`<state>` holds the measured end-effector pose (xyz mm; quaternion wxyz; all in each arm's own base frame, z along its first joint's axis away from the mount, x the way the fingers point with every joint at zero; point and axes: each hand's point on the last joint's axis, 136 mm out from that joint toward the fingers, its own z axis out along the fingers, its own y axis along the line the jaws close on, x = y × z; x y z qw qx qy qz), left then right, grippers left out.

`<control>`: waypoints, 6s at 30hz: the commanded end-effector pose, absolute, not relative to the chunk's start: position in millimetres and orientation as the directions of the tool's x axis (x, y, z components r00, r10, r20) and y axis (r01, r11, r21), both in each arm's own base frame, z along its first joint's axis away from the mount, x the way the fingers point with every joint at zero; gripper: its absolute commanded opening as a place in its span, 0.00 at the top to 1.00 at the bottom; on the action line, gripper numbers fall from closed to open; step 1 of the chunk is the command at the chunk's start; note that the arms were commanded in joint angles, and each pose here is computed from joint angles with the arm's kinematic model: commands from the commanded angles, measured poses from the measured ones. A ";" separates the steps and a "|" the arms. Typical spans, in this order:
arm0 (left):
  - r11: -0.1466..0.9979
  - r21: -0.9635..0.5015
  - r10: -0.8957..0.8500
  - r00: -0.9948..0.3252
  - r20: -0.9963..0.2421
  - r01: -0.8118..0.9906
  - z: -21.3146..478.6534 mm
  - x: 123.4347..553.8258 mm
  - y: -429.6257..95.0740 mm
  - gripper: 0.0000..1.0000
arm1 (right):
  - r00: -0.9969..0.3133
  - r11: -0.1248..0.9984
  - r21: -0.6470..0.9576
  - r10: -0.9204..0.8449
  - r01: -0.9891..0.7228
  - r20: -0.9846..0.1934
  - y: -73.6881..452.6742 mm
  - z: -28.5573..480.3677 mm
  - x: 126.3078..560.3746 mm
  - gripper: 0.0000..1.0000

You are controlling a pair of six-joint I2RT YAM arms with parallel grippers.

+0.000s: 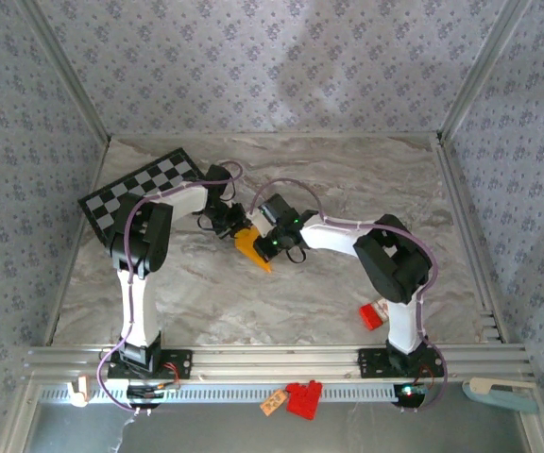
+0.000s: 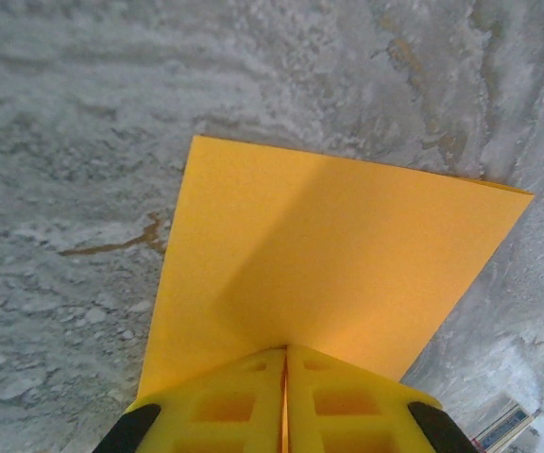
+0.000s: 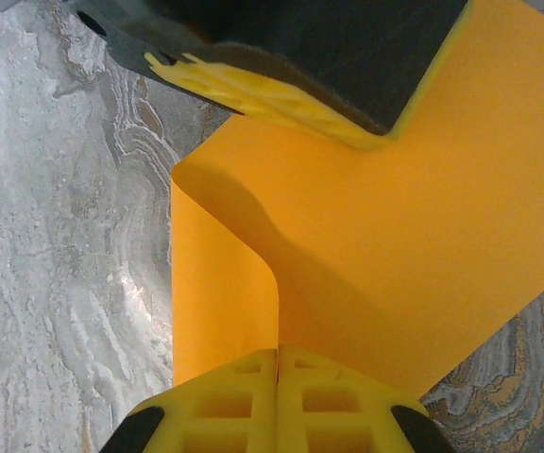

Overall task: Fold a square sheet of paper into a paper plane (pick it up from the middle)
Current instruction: Third fold the triangle at the center of the table.

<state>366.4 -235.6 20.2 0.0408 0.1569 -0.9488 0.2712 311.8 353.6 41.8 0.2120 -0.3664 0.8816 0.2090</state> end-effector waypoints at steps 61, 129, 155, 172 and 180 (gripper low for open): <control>0.808 -0.435 -0.334 -0.917 0.218 -0.397 -1.8 366.3 -215.2 0.89 | -0.714 0.713 0.218 -0.527 -0.667 -0.461 341.6 28.7 310.7 0.99; 0.804 -0.462 -0.307 -0.926 0.220 -0.376 -0.4 368.9 -222.8 0.91 | -0.725 0.680 0.289 -0.533 -0.674 -0.436 354.4 28.1 312.9 0.98; 0.651 -0.622 -0.460 -0.878 0.133 -0.435 76.0 384.9 -200.3 0.76 | -0.761 0.718 0.268 -0.553 -0.642 -0.341 339.7 0.8 305.0 0.98; 0.557 -0.688 -0.452 -0.864 0.219 -0.466 66.0 321.4 -239.2 0.86 | -0.769 0.720 0.279 -0.556 -0.636 -0.317 340.8 -2.5 303.5 0.99; 0.578 -0.661 -0.442 -0.864 0.240 -0.479 46.1 313.1 -242.1 0.88 | -0.769 0.723 0.272 -0.559 -0.635 -0.310 339.5 -3.8 303.2 0.99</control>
